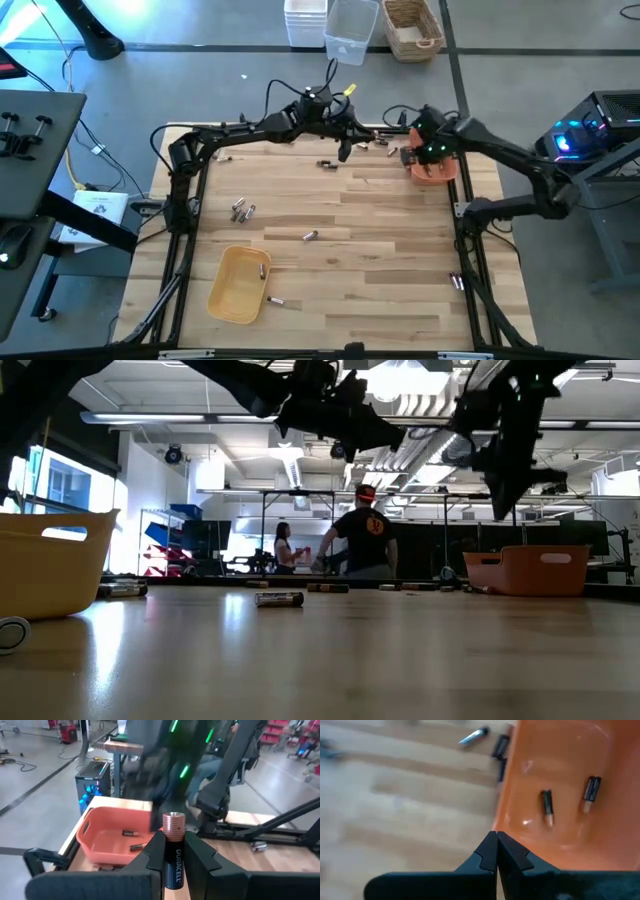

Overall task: Sort batteries
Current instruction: Put the black battery into the orange bin, then put the silver battery into the yellow bin

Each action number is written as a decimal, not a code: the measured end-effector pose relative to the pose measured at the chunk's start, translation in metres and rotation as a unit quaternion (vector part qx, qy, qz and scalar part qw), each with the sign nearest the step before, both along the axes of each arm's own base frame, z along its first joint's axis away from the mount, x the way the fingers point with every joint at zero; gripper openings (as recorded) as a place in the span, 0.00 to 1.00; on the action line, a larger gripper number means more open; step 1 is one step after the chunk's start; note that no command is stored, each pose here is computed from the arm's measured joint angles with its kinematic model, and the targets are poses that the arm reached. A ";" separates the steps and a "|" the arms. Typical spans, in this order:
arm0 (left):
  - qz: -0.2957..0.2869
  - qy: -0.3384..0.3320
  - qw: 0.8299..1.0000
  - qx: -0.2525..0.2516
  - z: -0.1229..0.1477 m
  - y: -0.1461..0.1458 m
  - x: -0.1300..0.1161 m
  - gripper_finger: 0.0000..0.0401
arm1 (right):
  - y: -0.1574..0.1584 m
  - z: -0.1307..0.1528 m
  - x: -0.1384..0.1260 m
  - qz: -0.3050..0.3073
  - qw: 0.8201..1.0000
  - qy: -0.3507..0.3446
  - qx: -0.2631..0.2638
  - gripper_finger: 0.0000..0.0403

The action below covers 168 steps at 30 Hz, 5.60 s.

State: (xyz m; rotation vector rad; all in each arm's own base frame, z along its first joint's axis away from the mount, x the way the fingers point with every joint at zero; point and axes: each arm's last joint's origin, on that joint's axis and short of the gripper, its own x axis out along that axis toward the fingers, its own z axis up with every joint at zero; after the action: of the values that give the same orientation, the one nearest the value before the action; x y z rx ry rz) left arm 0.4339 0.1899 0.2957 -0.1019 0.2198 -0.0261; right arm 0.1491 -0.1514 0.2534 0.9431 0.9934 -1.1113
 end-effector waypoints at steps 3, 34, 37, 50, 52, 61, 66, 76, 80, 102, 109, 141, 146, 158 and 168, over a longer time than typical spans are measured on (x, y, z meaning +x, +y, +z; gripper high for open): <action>-0.011 0.000 1.000 -0.011 0.000 -0.003 0.001 0.08 | -0.007 -0.032 -0.003 -0.031 0.999 0.022 0.009 0.00; -0.001 0.006 1.000 -0.016 -0.001 0.007 -0.004 0.08 | 0.012 -0.074 0.064 0.027 0.991 -0.109 0.073 0.00; 0.001 0.010 1.000 -0.008 -0.003 0.010 -0.006 0.08 | 0.020 -0.068 0.072 0.035 0.987 -0.136 0.076 0.00; -0.010 -0.080 0.996 -0.047 -0.035 0.006 0.028 0.03 | 0.045 0.088 0.028 -0.004 0.978 -0.172 -0.122 0.00; 0.009 -0.039 0.998 -0.056 -0.065 0.003 0.038 0.01 | 0.047 0.110 0.021 -0.012 0.970 -0.191 -0.153 0.00; -0.004 -0.014 0.997 -0.070 -0.086 -0.007 0.075 0.01 | 0.049 0.148 0.014 -0.004 0.956 -0.202 -0.215 0.00; 0.009 0.010 0.998 -0.059 -0.105 -0.005 0.080 0.01 | 0.049 0.148 0.014 0.003 0.958 -0.191 -0.214 0.00; 0.015 0.028 0.996 -0.089 -0.096 0.002 0.073 0.00 | 0.050 0.149 0.014 0.027 0.958 -0.182 -0.219 0.00; -0.026 0.003 0.993 -0.118 -0.037 0.011 0.048 0.01 | 0.049 0.149 0.016 0.055 0.955 -0.180 -0.227 0.00; -0.010 0.434 0.873 -0.222 -0.025 -0.113 -0.135 0.27 | 0.025 0.093 0.046 0.231 0.905 -0.300 -0.193 0.36; 0.137 0.519 0.830 -0.151 -0.057 -0.157 -0.190 0.35 | 0.031 0.079 0.058 0.273 0.877 -0.353 -0.177 0.41; 0.305 0.585 0.723 -0.203 -0.146 -0.129 -0.205 0.49 | 0.034 0.062 0.075 0.186 0.901 -0.366 -0.142 0.41; 0.313 0.591 0.709 -0.223 -0.154 -0.131 -0.210 0.43 | 0.034 0.062 0.075 0.202 0.898 -0.364 -0.144 0.41; 0.283 0.578 0.728 -0.235 -0.152 -0.134 -0.209 0.07 | 0.035 0.062 0.075 0.224 0.894 -0.356 -0.154 0.41; 0.192 0.419 0.871 -0.170 -0.044 -0.153 -0.208 0.07 | 0.035 0.062 0.075 0.236 0.891 -0.357 -0.154 0.41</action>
State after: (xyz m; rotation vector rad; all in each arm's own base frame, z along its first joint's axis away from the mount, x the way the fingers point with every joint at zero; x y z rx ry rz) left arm 0.2263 0.0371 0.2520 -0.5117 1.0670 0.3893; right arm 0.2241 -0.1162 0.3154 0.7054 0.3788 -0.4199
